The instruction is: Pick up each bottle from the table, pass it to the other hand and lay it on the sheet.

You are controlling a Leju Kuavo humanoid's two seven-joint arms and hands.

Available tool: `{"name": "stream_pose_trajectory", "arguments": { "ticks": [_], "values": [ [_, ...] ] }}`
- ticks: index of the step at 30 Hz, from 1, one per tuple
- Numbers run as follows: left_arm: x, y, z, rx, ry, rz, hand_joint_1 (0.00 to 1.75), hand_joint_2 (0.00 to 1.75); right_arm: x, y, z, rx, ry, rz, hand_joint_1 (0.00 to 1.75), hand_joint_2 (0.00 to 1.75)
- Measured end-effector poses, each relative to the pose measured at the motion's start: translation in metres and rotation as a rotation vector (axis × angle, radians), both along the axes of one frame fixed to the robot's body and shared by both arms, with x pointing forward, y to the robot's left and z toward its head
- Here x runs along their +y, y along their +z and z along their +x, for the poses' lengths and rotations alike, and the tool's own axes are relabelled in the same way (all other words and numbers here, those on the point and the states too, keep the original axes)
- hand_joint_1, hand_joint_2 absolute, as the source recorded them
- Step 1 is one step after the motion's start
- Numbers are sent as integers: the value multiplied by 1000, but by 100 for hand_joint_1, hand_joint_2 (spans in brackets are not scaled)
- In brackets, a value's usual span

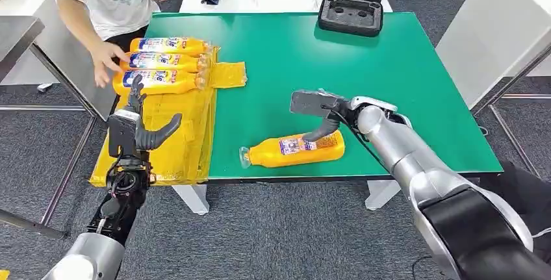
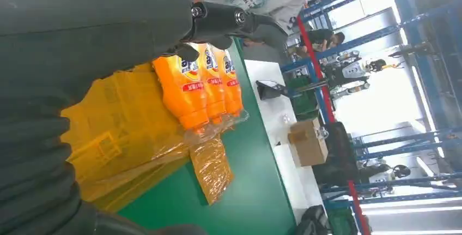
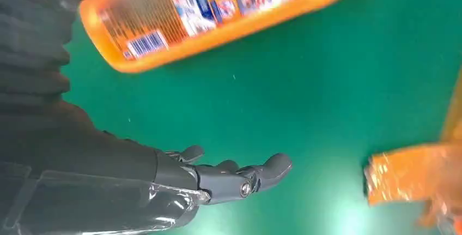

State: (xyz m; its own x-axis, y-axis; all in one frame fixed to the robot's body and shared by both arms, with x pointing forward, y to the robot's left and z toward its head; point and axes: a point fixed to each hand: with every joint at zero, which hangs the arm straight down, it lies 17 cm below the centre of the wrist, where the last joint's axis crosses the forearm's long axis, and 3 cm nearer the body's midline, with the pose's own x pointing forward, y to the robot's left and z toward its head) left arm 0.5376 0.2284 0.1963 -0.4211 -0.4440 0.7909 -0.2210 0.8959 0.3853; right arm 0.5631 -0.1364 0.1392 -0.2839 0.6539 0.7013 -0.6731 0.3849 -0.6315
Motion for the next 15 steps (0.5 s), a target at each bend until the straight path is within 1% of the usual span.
{"name": "stream_pose_trajectory", "arguments": {
  "ticks": [8, 15],
  "values": [
    [-4, -4, 4, 16, 5, 16, 0, 175, -2, -26, -13, 42, 32, -53, 0, 175],
    [-6, -8, 5, 29, 0, 21, 0, 175, -6, -39, -19, 74, 42, -91, 0, 175]
  ]
}}
